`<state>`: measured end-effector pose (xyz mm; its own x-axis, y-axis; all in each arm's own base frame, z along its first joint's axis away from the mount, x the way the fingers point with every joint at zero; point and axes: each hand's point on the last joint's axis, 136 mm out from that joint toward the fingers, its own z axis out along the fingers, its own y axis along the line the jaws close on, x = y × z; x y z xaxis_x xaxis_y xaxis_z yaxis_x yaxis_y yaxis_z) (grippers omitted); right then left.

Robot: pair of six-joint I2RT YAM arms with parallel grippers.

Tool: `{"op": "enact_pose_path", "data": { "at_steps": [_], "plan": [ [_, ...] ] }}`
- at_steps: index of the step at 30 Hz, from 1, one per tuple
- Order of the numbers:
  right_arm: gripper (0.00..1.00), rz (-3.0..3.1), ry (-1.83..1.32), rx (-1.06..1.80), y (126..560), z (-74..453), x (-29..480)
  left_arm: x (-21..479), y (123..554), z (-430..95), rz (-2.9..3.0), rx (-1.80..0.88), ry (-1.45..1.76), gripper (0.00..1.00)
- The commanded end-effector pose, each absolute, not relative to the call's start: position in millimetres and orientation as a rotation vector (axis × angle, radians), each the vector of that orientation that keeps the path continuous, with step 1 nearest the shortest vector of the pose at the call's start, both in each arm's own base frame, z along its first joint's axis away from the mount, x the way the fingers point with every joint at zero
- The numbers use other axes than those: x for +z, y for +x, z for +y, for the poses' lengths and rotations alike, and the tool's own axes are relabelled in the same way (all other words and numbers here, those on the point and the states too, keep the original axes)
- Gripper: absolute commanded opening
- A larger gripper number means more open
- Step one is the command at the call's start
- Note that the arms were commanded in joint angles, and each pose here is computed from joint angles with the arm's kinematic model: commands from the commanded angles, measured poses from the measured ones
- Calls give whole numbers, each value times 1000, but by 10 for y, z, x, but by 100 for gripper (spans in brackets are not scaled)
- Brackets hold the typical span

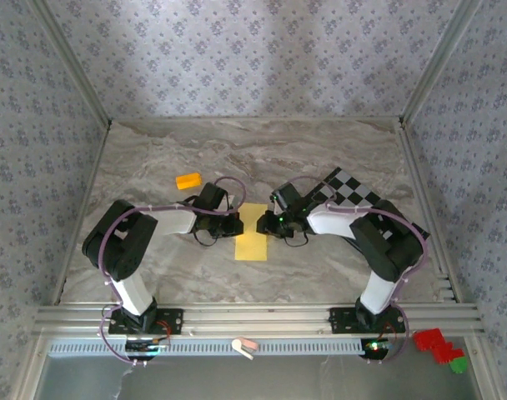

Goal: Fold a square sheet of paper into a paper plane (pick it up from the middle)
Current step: Fold the triangle a second time at the center of the table.

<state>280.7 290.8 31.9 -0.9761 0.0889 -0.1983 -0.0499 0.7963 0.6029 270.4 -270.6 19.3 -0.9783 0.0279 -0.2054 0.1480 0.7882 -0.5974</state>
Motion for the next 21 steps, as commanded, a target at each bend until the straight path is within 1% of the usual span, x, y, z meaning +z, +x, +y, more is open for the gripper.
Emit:
{"op": "enact_pose_path", "data": {
  "at_steps": [1, 6, 8, 10, 13, 15, 17, 19, 21],
  "plan": [
    [25, 2749, 124, 1024, 2878, 2968, 332, 54, 2553, -2575, 2884, -852, 148, 0],
    [13, 2758, 183, 998, 2930, 2918, 329, 94, 2587, -2599, 2873, -856, 162, 0],
    [8, 2771, 224, 985, 2924, 2869, 306, 174, 2625, -2637, 2852, -871, 180, 3],
    [6, 2785, 281, 990, 2907, 2825, 286, 311, 2668, -2668, 2809, -890, 210, 10],
    [4, 2782, 343, 1046, 2900, 2814, 332, 559, 2636, -2695, 2719, -903, 317, 27],
    [3, 2782, 367, 1071, 2895, 2818, 378, 667, 2531, -2678, 2653, -833, 407, 39],
    [3, 2791, 397, 1095, 2885, 2821, 395, 731, 2389, -2703, 2584, -760, 512, 49],
    [3, 2797, 433, 1130, 2881, 2821, 391, 765, 2250, -2742, 2525, -695, 612, 54],
    [3, 2806, 458, 1167, 2885, 2827, 389, 739, 2117, -2777, 2474, -629, 709, 57]
  ]
}}
